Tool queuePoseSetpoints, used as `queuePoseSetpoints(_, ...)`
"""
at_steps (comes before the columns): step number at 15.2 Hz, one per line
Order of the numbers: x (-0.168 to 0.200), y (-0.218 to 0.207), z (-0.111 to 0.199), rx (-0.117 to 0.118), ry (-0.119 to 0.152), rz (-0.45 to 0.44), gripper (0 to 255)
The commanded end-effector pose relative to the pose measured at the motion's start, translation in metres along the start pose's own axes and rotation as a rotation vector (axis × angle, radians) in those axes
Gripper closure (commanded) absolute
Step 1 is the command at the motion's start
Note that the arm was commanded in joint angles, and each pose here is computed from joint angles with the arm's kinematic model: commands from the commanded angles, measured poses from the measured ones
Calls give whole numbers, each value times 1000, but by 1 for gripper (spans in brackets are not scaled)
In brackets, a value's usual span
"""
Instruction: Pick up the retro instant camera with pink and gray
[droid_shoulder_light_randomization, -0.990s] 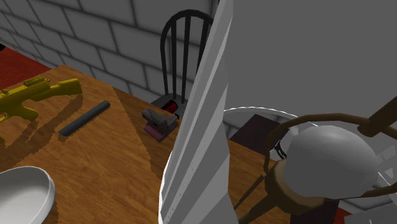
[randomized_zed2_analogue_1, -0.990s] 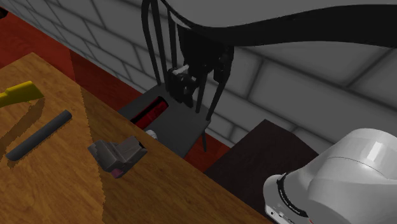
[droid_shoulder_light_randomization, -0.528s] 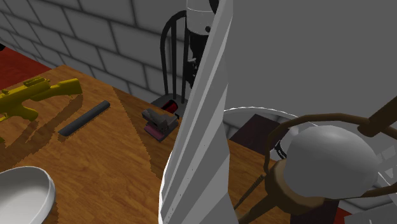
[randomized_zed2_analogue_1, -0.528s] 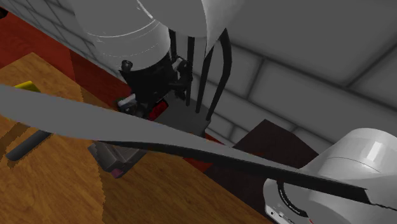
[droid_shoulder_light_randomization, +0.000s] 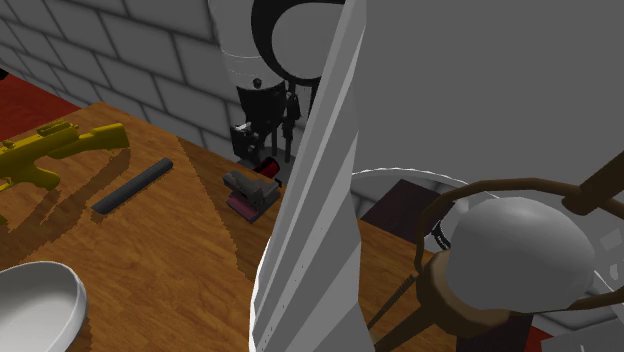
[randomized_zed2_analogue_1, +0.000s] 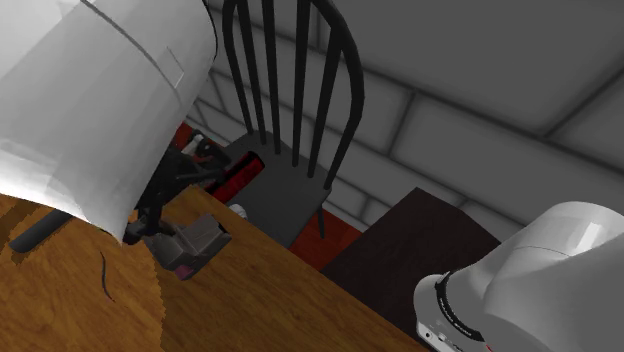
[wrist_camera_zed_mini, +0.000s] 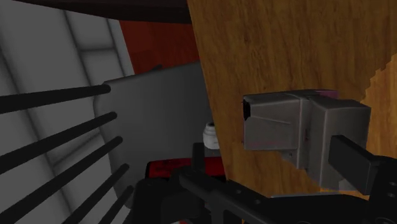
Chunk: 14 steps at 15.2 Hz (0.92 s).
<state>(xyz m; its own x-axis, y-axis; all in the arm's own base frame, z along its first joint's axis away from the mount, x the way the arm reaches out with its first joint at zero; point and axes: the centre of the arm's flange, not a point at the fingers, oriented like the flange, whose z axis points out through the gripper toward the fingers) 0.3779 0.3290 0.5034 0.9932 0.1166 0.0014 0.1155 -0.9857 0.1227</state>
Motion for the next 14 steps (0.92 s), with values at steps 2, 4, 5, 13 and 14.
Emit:
queuePoseSetpoints(2,10,-39,11,-21,8,2,0)
queuePoseSetpoints(4,20,-65,17,-36,12,2,0)
queuePoseSetpoints(5,24,-78,20,-43,15,3,0)
queuePoseSetpoints(13,25,-84,61,-44,15,3,0)
queuePoseSetpoints(14,25,-84,61,-44,15,3,0)
